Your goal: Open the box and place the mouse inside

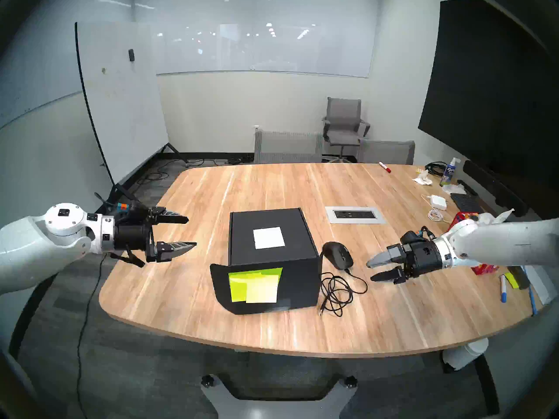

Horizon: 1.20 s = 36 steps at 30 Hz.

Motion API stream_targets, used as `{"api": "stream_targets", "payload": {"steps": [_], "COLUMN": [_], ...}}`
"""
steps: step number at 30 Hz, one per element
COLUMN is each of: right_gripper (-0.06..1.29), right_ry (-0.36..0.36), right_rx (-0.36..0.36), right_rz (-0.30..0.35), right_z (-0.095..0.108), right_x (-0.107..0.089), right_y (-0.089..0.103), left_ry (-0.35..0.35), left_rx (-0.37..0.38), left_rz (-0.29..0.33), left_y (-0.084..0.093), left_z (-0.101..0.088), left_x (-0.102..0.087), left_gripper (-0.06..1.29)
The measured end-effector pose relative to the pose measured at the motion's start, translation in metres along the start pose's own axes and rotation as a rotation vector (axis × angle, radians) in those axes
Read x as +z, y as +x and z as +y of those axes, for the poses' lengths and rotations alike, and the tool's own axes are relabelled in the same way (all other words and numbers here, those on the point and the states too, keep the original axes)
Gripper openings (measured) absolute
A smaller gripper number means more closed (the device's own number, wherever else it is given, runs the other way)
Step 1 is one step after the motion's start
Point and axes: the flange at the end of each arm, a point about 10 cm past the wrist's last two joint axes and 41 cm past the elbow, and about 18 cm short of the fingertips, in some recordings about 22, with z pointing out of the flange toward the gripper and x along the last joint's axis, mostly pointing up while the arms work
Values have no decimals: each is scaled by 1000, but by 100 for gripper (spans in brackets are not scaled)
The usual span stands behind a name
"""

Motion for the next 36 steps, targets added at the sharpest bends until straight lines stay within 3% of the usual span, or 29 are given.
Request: {"api": "stream_targets", "payload": {"steps": [36], "right_gripper": [123], "right_ry": [20], "right_rx": [-14], "right_rz": [34], "right_z": [-4], "right_x": [-8], "right_y": [1], "left_ry": [0], "left_rx": [0], "left_rz": [1], "left_y": [0], "left_z": [0], "left_x": [0], "left_gripper": [124]}}
